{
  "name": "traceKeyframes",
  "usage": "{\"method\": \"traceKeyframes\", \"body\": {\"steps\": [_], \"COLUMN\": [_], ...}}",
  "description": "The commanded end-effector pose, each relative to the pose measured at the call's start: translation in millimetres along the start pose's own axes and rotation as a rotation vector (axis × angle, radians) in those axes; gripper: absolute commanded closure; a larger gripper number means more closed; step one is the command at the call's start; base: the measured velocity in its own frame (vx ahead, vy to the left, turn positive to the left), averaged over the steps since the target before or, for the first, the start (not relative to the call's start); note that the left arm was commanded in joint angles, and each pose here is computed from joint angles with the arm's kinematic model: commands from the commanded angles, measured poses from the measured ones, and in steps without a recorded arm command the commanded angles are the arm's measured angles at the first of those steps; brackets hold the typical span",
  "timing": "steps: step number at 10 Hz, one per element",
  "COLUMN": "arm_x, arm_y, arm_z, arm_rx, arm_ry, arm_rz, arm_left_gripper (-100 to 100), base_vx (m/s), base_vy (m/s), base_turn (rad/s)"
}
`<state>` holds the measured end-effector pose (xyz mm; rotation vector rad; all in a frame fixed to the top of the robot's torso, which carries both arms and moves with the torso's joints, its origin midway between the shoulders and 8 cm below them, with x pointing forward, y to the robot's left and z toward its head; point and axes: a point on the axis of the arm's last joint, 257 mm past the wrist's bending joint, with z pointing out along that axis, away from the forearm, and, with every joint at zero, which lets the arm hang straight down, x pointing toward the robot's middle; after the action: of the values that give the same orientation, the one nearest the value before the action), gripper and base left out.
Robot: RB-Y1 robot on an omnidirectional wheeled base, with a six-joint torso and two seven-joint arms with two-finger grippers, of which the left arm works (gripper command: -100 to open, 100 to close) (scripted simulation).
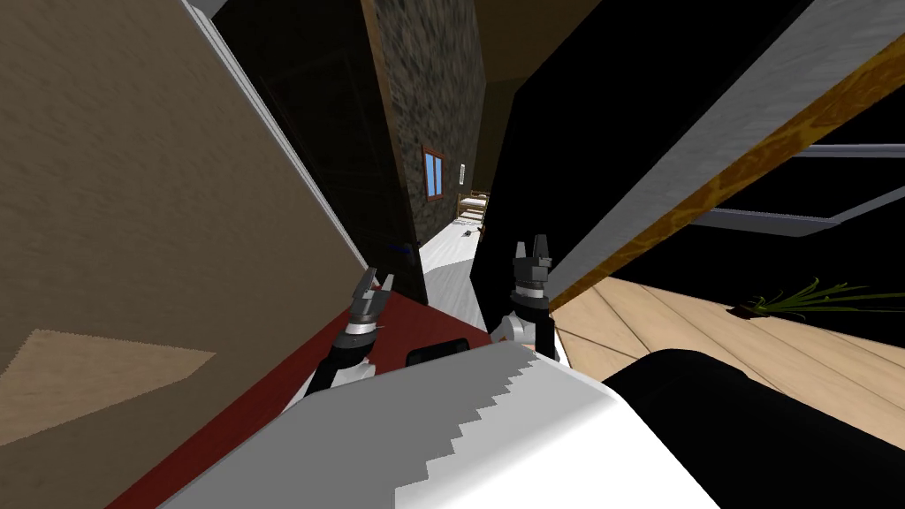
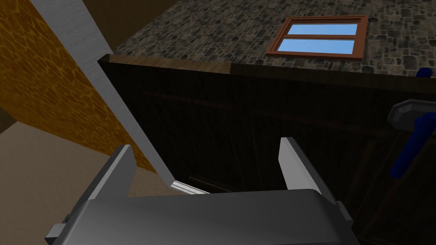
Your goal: Push the door open
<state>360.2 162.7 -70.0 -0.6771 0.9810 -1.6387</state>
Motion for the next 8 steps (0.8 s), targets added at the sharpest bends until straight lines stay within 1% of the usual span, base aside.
{"method": "traceKeyframes", "body": {"steps": [1, 2, 3, 4, 5, 6, 7, 8], "arm_x": [8.4, 11.0, 16.1, 18.6, 23.1, 25.1, 28.9, 30.7], "arm_y": [15.9, 21.3, 32.2, 37.6, 48.4, 53.6, 63.9, 69.1], "arm_z": [-8.0, -10.9, -17.2, -20.6, -27.9, -31.6, -39.6, -43.7], "arm_rx": [-0.035, -0.048, -0.075, -0.089, -0.118, -0.133, -0.162, -0.177], "arm_ry": [0.027, 0.036, 0.054, 0.064, 0.081, 0.089, 0.106, 0.114], "arm_rz": [-0.023, -0.03, -0.044, -0.051, -0.063, -0.068, -0.079, -0.083], "arm_left_gripper": [-100, -100, -100, -100, -100, -100, -100, -100], "base_vx": [0.158, 0.149, 0.17, 0.139, 0.151, 0.156, 0.127, 0.132], "base_vy": [0.08, 0.091, 0.1, 0.094, 0.109, 0.089, 0.085, 0.093], "base_turn": [-0.013, -0.015, -0.013, -0.012, -0.016, -0.019, -0.012, -0.009]}}
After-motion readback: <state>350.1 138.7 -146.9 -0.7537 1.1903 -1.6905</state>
